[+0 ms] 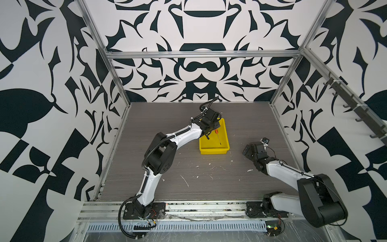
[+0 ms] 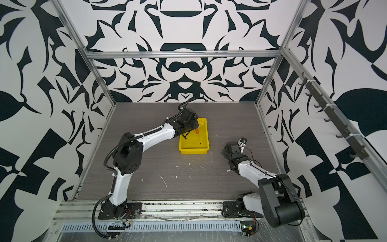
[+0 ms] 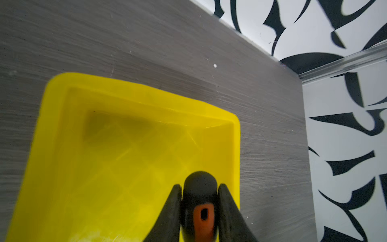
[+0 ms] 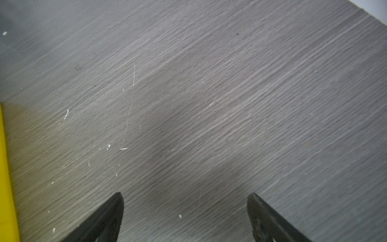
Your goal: Put the screwdriver in the bin
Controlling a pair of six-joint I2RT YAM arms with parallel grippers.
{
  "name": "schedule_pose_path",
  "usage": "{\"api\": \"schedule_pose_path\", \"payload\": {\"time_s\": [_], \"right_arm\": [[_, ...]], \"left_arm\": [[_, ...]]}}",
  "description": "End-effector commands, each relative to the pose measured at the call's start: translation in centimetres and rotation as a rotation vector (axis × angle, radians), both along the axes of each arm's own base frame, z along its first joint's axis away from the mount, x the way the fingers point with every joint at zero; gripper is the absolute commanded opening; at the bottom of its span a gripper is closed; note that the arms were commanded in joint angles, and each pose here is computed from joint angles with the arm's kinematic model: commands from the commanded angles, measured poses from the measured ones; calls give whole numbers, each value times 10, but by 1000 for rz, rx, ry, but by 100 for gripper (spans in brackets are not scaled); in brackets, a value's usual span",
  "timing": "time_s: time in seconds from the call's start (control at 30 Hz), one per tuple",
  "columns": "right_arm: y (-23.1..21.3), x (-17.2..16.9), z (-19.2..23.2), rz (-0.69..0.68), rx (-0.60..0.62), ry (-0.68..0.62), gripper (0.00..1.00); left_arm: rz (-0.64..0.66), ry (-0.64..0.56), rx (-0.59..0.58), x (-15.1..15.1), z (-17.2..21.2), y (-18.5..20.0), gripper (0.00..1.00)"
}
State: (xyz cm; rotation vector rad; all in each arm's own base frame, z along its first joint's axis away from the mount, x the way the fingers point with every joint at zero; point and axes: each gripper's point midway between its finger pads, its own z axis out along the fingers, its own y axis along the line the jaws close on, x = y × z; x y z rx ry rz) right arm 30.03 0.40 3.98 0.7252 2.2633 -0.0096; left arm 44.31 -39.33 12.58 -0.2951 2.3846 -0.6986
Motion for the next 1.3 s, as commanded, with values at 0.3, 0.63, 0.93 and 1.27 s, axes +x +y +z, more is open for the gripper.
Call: {"api": "schedule_pose_path", "payload": {"time_s": [0.3,0.63,0.93,1.27], "right_arm": [[3,11,11,-10,7,-24,95],[1,11,11,-13,1,-23,95],[1,10,10,-14,1,-22,95],[1,8,12,-22,-22,-23,95]], "left_arm": [[27,37,29,-11,-1,17,39],[-77,-46,66,-14,42,16,66],[87,-284,357,-45,94,151,72],[328,-123,459,-88,34,337,80]]}}
